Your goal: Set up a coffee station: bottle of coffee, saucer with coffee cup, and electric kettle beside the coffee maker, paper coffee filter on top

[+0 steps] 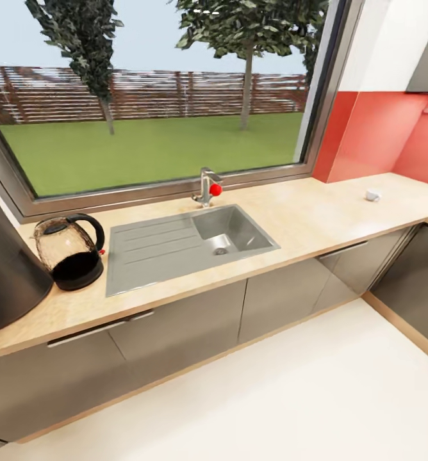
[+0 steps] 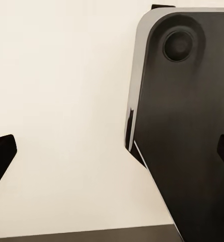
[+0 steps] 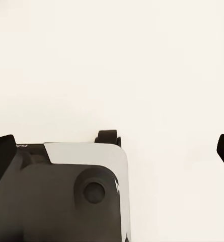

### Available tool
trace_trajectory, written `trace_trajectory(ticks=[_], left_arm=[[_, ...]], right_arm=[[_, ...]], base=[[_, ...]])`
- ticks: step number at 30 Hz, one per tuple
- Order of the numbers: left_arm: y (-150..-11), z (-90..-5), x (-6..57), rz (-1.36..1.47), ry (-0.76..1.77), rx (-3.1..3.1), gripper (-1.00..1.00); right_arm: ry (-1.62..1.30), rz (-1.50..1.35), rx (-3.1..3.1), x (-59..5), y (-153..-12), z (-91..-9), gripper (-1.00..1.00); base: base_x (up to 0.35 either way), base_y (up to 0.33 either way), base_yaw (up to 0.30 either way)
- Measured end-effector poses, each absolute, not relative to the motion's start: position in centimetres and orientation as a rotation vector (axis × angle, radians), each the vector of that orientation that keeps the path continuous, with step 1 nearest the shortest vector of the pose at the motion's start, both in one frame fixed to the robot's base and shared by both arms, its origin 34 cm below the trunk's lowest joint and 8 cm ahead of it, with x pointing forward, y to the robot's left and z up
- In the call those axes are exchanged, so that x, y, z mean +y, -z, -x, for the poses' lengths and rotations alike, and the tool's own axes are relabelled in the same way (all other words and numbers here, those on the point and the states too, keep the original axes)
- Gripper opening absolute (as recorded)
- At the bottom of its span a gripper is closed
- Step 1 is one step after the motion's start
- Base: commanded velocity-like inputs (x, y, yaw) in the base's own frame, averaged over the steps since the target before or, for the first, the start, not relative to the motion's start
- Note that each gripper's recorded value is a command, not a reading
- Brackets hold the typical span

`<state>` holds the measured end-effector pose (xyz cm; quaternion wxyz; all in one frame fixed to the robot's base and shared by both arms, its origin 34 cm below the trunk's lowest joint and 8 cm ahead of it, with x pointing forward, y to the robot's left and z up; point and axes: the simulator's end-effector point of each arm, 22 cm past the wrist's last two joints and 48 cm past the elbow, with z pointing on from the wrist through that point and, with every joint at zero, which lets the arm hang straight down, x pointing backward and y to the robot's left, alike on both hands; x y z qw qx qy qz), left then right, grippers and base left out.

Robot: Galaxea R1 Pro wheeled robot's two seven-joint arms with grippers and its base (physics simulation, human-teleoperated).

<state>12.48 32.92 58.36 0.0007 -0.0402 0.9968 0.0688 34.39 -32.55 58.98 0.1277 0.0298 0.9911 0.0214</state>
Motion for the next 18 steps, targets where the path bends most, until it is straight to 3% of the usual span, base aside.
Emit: trace_trajectory(ticks=[18], left_arm=[[-58.1,-13.8,29.7,0.131,-0.143,3.103,1.0]], right_arm=[[-0.062,-0.089,2.862,-32.6,-59.5,-35.2,1.0]], base=[[0.0,0.0,-0.224]])
